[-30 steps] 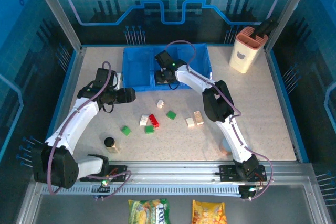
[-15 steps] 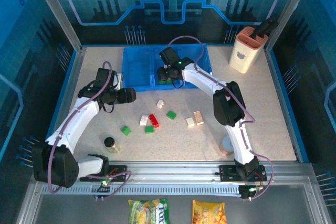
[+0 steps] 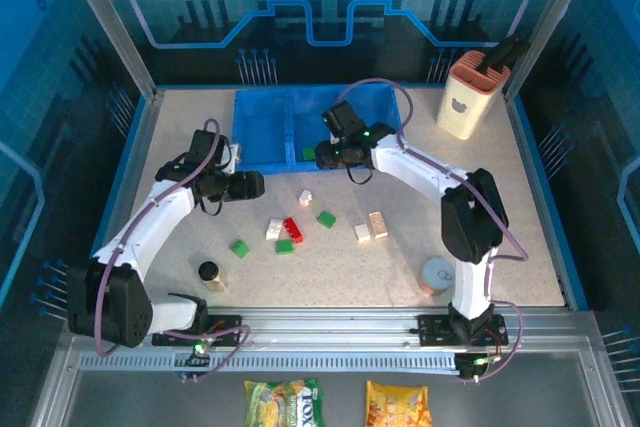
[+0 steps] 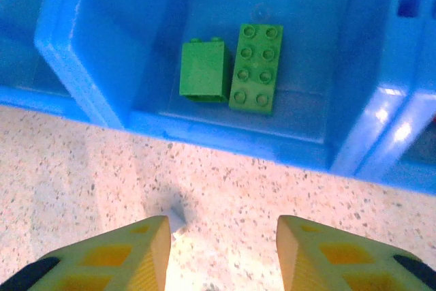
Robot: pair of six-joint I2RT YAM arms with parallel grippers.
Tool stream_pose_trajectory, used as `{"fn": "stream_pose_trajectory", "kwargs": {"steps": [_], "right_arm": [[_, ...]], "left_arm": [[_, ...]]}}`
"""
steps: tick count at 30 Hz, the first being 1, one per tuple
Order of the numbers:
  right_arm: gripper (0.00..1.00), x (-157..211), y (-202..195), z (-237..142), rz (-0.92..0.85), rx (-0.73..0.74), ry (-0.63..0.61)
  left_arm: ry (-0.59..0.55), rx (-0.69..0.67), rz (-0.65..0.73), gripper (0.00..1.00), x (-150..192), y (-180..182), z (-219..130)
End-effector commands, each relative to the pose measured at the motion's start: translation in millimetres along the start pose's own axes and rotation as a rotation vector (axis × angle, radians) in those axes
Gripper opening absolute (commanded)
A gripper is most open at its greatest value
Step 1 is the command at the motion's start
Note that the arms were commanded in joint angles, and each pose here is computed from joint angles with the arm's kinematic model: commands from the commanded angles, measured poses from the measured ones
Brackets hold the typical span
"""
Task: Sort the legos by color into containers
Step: Place the lego in the container, then pick up the lego from the center of the table.
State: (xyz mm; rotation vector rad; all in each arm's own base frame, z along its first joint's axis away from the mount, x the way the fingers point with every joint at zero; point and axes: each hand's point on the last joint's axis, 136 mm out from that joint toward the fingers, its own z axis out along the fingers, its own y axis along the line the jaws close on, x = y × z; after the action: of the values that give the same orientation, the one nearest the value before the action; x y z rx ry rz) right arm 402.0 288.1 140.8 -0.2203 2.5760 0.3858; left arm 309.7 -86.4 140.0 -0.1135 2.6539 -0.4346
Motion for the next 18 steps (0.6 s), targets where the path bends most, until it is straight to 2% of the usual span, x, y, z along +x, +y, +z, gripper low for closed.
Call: {"fn": "stream_pose_trajectory", "kwargs": {"steps": [1, 10, 18], "right_arm": [[0.46, 8.4, 5.0, -22.6, -0.005, -0.026, -0.017], [0.46, 49.8, -7.8, -48.0, -0.022, -0.002, 0.017], [0.46, 77.6, -12.8, -56.2, -0.039, 0.017, 0.050]], "left_arm": [[0.090, 0.000, -0.018, 0.76, 19.9, -5.1, 5.8], [0.196, -0.021, 0.002, 0.73, 42.5, -27.4, 11.2], [0.224, -0.061, -0.027, 0.71, 57.6, -44.6, 17.2]]}}
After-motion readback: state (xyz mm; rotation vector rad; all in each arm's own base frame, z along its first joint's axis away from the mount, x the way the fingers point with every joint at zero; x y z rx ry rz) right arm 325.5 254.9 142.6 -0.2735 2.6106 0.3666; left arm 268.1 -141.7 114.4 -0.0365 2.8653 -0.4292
